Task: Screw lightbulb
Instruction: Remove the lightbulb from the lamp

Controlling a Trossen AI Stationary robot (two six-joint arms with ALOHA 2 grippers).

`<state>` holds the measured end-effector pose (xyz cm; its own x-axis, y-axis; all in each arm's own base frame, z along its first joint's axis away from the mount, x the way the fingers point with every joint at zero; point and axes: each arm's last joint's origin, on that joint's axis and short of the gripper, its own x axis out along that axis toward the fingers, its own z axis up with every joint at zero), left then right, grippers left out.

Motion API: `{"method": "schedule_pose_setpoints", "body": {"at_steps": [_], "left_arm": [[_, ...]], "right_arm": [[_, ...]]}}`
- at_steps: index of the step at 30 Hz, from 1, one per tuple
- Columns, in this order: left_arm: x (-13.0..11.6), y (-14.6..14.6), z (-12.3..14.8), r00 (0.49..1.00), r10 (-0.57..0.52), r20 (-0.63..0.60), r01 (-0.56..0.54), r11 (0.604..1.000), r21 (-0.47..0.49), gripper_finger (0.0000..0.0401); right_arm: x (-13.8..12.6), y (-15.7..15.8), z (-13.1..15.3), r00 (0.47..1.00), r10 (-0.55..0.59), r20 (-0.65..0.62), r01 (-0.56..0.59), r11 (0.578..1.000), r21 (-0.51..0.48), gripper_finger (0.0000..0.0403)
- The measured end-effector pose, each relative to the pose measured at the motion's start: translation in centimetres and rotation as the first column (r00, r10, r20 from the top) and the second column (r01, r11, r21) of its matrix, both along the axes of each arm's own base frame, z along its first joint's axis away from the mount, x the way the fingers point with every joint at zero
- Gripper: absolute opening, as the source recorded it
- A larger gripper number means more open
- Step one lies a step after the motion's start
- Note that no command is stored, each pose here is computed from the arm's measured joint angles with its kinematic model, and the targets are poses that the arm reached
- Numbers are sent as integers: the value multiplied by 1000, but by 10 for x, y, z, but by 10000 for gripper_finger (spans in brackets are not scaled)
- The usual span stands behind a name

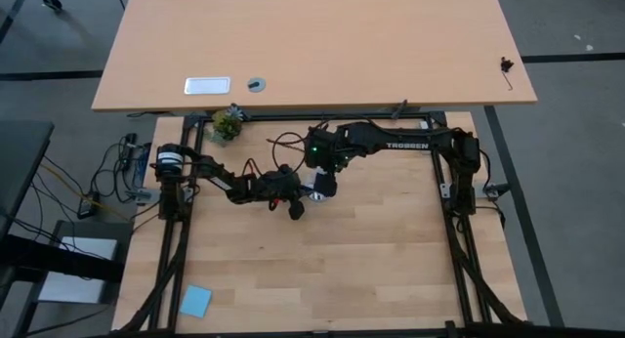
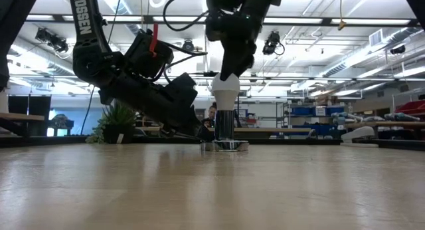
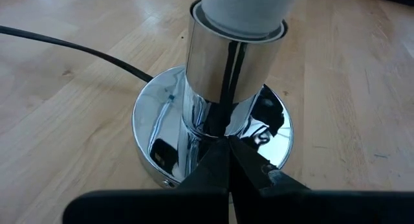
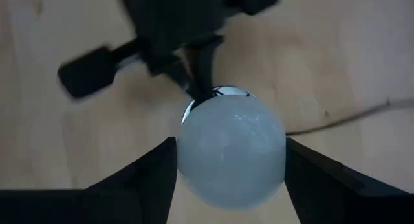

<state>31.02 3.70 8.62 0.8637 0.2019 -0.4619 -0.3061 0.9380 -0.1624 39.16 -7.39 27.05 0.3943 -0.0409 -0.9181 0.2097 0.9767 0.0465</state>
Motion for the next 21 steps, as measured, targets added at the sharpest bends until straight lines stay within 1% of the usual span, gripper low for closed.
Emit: {"method": "schedule_pose_setpoints", "body": {"at_steps": [2,3,5,7,8,9,10,14,16,18,19,21], "left_arm": [[0,0,0,1000,0,0,0,1000,0,3],[0,0,0,1000,0,0,0,1000,0,3],[0,0,0,1000,0,0,0,1000,0,3],[0,0,0,1000,0,-1,0,1000,0,3],[0,0,0,1000,0,-1,0,1000,0,3],[0,0,0,1000,0,-1,0,1000,0,3],[0,0,0,1000,0,-1,0,1000,0,3],[0,0,0,1000,-1,-1,1,1000,0,3],[0,0,0,1000,-1,-1,1,1000,-1,3],[0,0,0,1000,-1,-1,1,1000,0,3],[0,0,0,1000,-1,-1,1,1000,0,3],[0,0,0,1000,-2,-1,2,1000,-1,3]], "right_arm": [[0,0,0,993,119,-3,-119,993,-29,254],[0,0,0,983,183,-4,-183,982,-41,254],[0,0,0,949,316,-11,-316,946,-76,257],[0,0,0,908,419,-24,-419,900,-117,264],[0,1,0,892,452,-30,-451,883,-132,267],[0,1,0,884,465,-33,-465,874,-138,271],[0,1,1,886,462,-32,-462,876,-137,274],[0,-1,6,937,347,-24,-348,930,-122,292],[0,0,11,963,270,-7,-269,957,-104,302],[1,-1,19,993,119,19,-117,989,-86,312],[0,-1,23,999,35,20,-33,997,-63,316],[-3,-1,28,996,-94,11,94,996,-10,324]]}}
